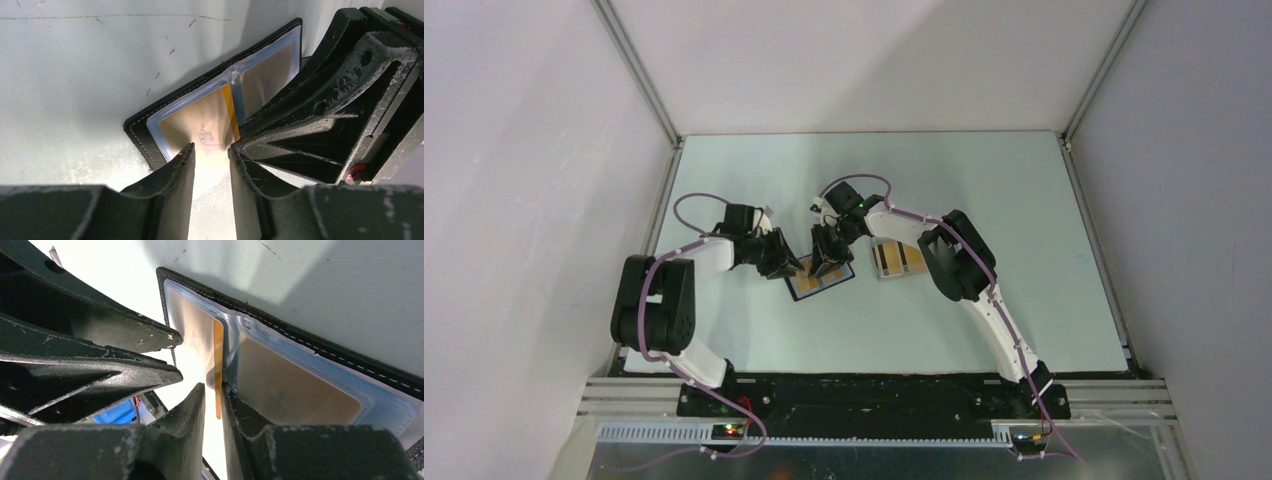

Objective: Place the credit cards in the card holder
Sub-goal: Insert the credit card into the card holder, then turn over the card slot in the card holder.

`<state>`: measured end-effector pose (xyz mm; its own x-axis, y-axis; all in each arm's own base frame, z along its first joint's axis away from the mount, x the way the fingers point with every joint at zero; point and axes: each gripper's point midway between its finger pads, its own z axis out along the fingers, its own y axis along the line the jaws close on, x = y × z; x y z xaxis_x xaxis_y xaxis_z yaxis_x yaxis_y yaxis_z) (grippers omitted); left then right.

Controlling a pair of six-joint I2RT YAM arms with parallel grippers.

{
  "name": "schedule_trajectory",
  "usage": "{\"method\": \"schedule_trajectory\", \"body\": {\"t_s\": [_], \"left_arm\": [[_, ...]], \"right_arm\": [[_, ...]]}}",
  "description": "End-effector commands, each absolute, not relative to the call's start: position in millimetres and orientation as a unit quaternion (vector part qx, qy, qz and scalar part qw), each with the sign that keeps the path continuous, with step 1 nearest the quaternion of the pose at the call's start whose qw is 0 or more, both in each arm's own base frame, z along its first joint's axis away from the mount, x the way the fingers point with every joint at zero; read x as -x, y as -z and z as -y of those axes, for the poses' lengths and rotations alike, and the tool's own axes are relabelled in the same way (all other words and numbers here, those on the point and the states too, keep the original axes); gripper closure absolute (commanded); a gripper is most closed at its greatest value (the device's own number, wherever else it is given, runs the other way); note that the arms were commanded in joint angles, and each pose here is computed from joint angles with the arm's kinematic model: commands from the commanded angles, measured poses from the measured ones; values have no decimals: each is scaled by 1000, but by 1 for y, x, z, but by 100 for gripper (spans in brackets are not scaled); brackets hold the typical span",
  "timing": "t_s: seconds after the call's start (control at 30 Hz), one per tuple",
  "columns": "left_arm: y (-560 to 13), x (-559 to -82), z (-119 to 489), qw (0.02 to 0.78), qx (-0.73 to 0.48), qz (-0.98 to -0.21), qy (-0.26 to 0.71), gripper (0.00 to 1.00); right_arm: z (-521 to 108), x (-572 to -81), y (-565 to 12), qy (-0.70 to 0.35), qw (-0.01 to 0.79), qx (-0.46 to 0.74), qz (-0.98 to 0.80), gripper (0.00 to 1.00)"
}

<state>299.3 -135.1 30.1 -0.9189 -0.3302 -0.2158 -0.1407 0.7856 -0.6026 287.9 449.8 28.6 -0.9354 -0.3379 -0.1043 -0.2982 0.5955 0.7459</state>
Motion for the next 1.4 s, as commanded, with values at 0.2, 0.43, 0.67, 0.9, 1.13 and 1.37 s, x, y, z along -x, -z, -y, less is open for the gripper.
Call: {"method": "schedule_trajectory", "body": {"t_s": [0.2,0.43,0.67,0.9,1.13,1.37], "left_arm": [[-32,-294,106,197,140,-944,226,62],[-30,-288,93,197,153,-950,188,61],[-40,-302,117,194,129,-945,230,62],[-43,-305,126,196,119,-946,231,68],[-31,-300,127,177,127,-950,224,66],[-27,-304,136,170,120,-953,223,67]], "right_arm": [[-447,-291,-36,419,19,-178,890,78],[-447,-291,-35,418,22,-175,891,77],[-447,-290,-35,418,23,-175,891,77],[-447,-290,-34,418,23,-175,891,77],[-446,-290,-35,418,23,-175,891,77],[-446,-290,-36,419,24,-174,891,77]]}}
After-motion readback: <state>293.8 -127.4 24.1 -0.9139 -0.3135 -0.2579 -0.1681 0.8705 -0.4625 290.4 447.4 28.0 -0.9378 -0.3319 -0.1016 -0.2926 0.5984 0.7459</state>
